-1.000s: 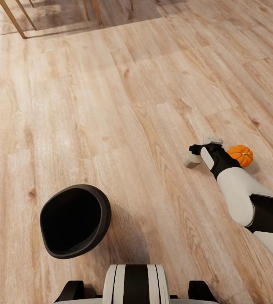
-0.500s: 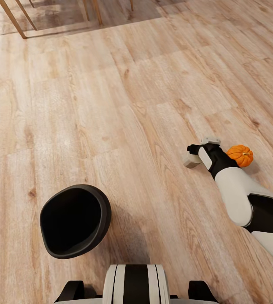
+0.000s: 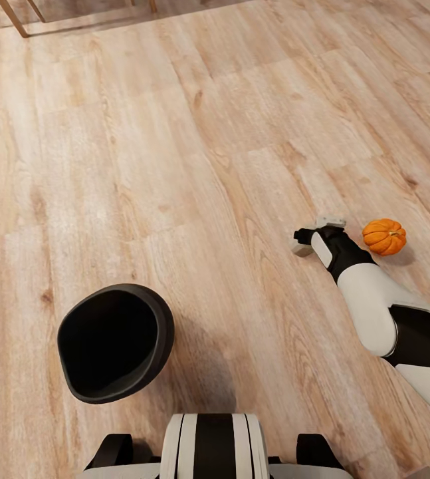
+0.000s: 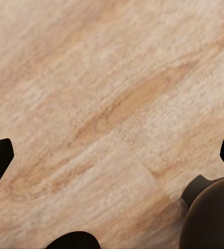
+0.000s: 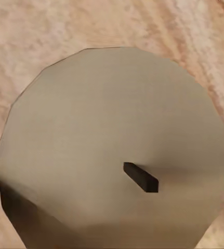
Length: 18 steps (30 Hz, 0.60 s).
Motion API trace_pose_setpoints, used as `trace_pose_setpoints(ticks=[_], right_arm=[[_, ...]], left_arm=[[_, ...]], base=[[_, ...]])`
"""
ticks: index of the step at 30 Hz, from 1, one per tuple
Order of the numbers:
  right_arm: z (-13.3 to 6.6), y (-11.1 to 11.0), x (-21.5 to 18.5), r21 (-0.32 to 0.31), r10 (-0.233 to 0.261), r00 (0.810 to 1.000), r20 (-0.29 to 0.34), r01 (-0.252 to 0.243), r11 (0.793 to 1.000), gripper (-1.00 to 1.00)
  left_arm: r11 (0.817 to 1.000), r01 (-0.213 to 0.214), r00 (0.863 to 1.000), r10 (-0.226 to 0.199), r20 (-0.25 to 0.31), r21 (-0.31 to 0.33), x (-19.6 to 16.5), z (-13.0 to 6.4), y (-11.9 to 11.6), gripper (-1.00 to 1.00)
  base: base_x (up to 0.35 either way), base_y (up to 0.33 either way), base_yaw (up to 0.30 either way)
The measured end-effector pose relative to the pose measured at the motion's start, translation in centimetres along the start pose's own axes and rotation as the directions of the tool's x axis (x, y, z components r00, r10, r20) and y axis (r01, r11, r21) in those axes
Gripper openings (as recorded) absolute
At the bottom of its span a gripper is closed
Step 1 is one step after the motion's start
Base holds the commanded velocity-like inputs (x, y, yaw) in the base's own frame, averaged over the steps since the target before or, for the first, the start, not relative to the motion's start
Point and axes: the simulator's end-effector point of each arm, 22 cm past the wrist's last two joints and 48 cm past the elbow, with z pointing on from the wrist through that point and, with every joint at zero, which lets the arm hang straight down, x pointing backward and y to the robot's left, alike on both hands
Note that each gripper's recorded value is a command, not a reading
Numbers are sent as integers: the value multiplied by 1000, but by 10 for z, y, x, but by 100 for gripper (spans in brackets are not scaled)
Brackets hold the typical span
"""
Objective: Place each of the two pumpkins and all three candles from the living room inside a cabinet in the living room (use any cabinet), then make sure every cabinet is closed, and position the cauldron so it is next to a table in the living room.
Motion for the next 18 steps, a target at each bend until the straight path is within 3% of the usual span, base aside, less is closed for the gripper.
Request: trace_pose_setpoints(ticks=[2,3,18], right_arm=[[0,0,1,0,-2,1000,-1,2,1000,100],[0,0,0,-1,-1,1000,-1,1,1000,-100],[0,0,0,-6,14,1000,1,-14,1000,-100]], left_arm=[[1000,0,1000,0,-1,0,0,0,0,100],[1000,0,1000,0,-1,0,0,0,0,100],[1000,4,1000,-4,-1,-7,2,1,3,100]], base=[[0,0,0],[0,0,0],[0,0,0]])
